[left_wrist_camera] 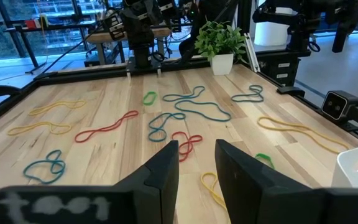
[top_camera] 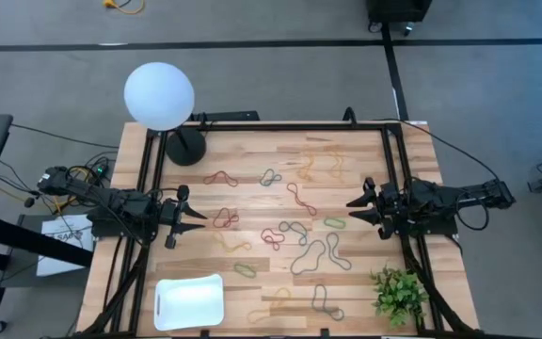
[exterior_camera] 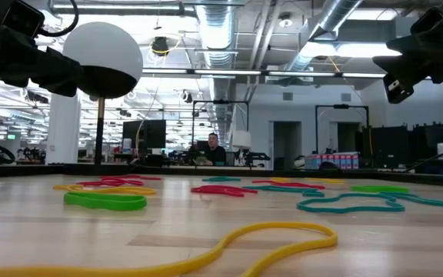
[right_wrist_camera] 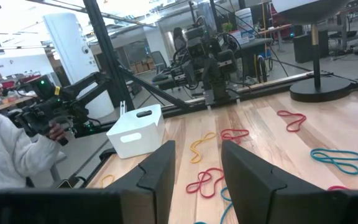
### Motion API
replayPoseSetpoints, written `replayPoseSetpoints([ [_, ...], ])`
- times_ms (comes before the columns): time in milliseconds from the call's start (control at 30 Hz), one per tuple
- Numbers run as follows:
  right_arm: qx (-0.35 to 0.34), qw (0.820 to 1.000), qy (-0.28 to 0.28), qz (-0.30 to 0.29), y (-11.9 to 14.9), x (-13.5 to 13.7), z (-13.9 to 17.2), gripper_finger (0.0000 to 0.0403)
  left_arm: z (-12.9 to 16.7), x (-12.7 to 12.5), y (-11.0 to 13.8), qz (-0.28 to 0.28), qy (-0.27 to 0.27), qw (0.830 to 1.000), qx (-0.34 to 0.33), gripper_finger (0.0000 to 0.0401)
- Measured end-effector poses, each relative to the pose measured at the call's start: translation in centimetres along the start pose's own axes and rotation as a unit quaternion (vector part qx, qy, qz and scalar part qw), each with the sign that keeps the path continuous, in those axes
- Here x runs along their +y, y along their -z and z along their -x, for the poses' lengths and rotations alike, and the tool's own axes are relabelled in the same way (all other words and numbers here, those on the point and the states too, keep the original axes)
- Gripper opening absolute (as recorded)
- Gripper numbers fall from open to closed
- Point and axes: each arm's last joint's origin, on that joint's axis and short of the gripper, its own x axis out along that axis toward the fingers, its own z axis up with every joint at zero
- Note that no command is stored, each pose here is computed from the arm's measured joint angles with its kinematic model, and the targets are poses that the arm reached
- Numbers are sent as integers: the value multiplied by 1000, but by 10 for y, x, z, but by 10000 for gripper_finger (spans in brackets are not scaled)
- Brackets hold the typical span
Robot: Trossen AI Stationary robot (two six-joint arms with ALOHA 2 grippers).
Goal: Pick and place items into bin
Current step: Put the red rubber band into the bin
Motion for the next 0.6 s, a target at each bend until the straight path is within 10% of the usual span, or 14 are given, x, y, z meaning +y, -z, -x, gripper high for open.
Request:
replayPoseSetpoints([
  [600,0,1000,0,0,0,0,0,125,0,1,-1,17,-11,1000,-6,96],
])
